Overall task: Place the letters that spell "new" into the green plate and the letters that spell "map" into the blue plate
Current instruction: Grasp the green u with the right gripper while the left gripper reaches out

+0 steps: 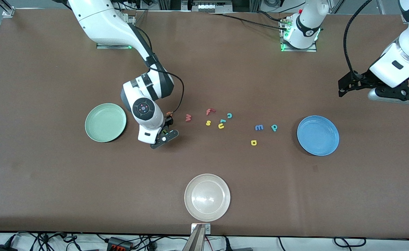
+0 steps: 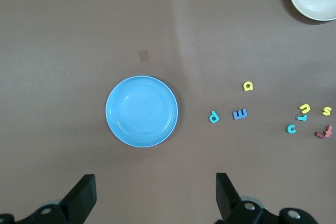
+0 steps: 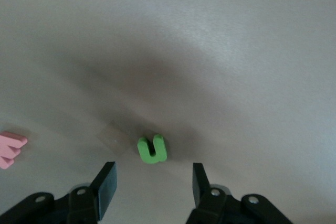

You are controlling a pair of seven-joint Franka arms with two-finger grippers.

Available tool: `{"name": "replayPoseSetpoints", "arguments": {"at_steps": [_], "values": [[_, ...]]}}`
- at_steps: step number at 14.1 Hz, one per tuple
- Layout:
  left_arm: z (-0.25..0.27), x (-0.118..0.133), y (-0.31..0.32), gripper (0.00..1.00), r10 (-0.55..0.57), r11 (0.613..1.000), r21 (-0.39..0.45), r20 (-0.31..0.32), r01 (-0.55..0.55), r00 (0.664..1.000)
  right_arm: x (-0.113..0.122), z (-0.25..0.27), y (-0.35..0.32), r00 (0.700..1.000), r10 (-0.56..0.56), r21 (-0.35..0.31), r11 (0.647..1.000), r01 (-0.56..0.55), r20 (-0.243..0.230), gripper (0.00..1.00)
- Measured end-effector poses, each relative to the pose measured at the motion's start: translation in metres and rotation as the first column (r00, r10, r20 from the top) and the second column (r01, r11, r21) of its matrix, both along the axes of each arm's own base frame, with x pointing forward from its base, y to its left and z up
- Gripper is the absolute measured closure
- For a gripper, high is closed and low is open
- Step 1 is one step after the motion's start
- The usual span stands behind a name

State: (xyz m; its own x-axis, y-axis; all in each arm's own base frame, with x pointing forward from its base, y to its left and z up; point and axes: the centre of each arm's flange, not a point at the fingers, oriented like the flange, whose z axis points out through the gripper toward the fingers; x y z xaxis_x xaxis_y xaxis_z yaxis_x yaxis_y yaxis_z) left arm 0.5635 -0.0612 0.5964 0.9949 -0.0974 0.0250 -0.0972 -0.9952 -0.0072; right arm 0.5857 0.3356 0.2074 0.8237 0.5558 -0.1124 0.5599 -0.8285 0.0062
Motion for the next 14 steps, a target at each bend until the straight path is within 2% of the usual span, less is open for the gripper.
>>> {"name": "replayPoseSetpoints", "arguments": {"at_steps": [3,7,10,12,14], "values": [[-0.002,-0.001,-0.001,0.00,-0.001,1.000,0.001,-0.014,0.001,1.000,0.002,-0.006,-0.002,0.998,0.065,0.004,0.998,-0.065,-0.001,0.33],[-0.008,0.001,-0.006,0.00,-0.010,1.000,0.001,-0.028,0.010,1.000,0.005,-0.012,-0.001,0.996,0.078,0.018,0.997,-0.078,0.035,0.33],[-0.019,0.005,-0.012,0.00,-0.022,1.000,0.000,-0.048,0.022,0.999,0.006,-0.023,-0.001,0.996,0.080,0.019,0.997,-0.081,0.042,0.33],[-0.039,0.011,-0.023,0.00,-0.042,0.999,-0.003,-0.083,0.042,0.996,0.005,-0.025,-0.001,0.996,0.081,0.017,0.996,-0.082,0.039,0.35],[-0.077,0.022,-0.038,0.00,-0.070,0.998,-0.010,-0.147,0.069,0.987,0.005,-0.026,0.000,0.996,0.082,0.016,0.996,-0.083,0.037,0.36]]}}
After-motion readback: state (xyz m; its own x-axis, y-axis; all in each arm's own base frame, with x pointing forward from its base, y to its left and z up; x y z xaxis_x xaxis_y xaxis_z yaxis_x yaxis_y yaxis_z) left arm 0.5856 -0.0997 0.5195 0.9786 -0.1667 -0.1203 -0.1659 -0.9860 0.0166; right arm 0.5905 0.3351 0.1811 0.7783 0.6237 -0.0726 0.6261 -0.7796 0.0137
